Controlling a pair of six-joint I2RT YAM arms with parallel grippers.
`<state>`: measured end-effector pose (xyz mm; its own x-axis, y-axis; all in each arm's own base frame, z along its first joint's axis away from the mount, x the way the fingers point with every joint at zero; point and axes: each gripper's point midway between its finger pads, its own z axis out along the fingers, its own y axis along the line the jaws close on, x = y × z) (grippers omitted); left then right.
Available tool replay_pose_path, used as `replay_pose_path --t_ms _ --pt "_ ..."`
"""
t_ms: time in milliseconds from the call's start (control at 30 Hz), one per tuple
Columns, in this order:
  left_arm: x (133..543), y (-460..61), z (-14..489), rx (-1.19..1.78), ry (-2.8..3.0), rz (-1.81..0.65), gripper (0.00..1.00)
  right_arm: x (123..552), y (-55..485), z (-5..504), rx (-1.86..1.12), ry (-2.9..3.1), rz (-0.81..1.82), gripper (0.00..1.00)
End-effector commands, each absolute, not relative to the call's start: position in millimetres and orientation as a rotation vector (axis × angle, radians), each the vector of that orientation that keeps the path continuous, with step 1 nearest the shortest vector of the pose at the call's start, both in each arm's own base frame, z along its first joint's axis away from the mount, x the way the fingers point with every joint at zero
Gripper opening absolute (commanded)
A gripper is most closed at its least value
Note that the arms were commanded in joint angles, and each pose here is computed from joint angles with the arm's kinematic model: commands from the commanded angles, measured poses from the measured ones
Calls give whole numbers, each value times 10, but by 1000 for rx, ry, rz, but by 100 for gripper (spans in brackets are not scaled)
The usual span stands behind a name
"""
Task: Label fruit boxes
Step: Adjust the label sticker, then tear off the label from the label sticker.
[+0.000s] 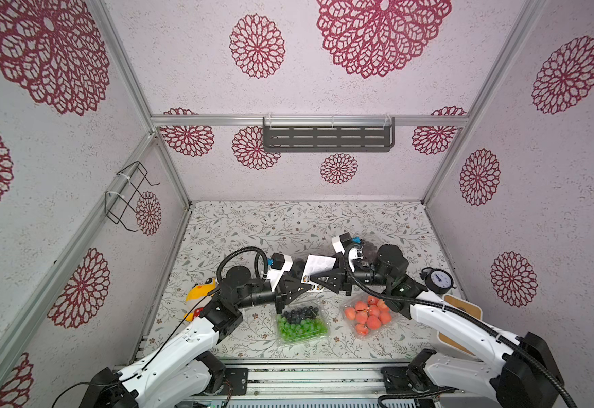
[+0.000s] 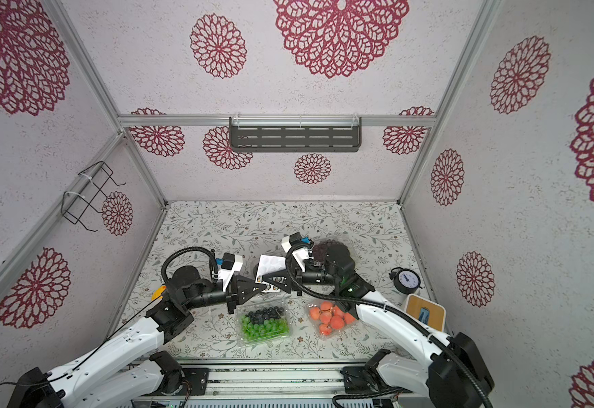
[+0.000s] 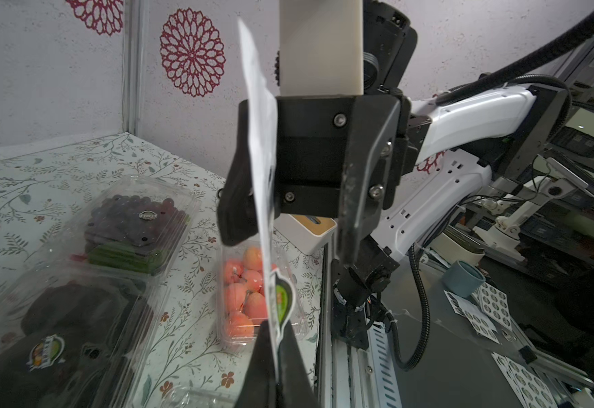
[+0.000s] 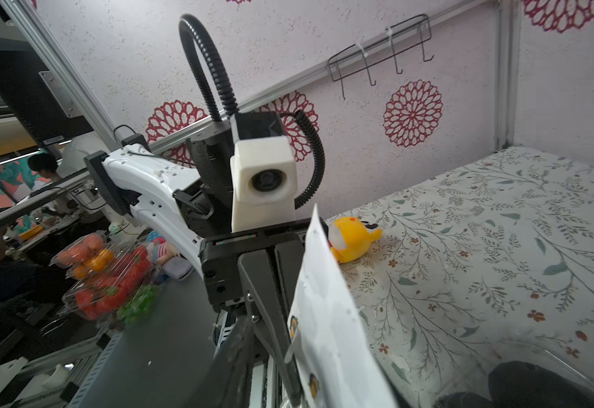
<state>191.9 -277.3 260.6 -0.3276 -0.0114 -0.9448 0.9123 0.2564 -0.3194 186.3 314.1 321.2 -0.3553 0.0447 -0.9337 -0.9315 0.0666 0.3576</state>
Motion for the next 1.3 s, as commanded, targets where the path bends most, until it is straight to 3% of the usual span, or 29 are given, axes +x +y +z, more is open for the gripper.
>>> replay_pose_path --t_ms 0,200,433,600,1267 --pt "2021 -2706 2686 810 1579 -1131 0 2127 2859 3393 -695 1505 1223 45" --pt "2162 -2617 2609 729 1629 -1046 0 2083 2621 3412 -523 1543 1174 49" --pt "2172 -2635 2558 738 1642 -1046 0 1860 3178 3375 -722 1576 1273 40" --pt "2157 -2606 2560 732 1633 -1037 0 1925 3376 3279 -750 1624 1276 38" --pt "2092 -2632 2561 757 1630 -1074 0 2036 3482 3240 -739 1627 1263 23"
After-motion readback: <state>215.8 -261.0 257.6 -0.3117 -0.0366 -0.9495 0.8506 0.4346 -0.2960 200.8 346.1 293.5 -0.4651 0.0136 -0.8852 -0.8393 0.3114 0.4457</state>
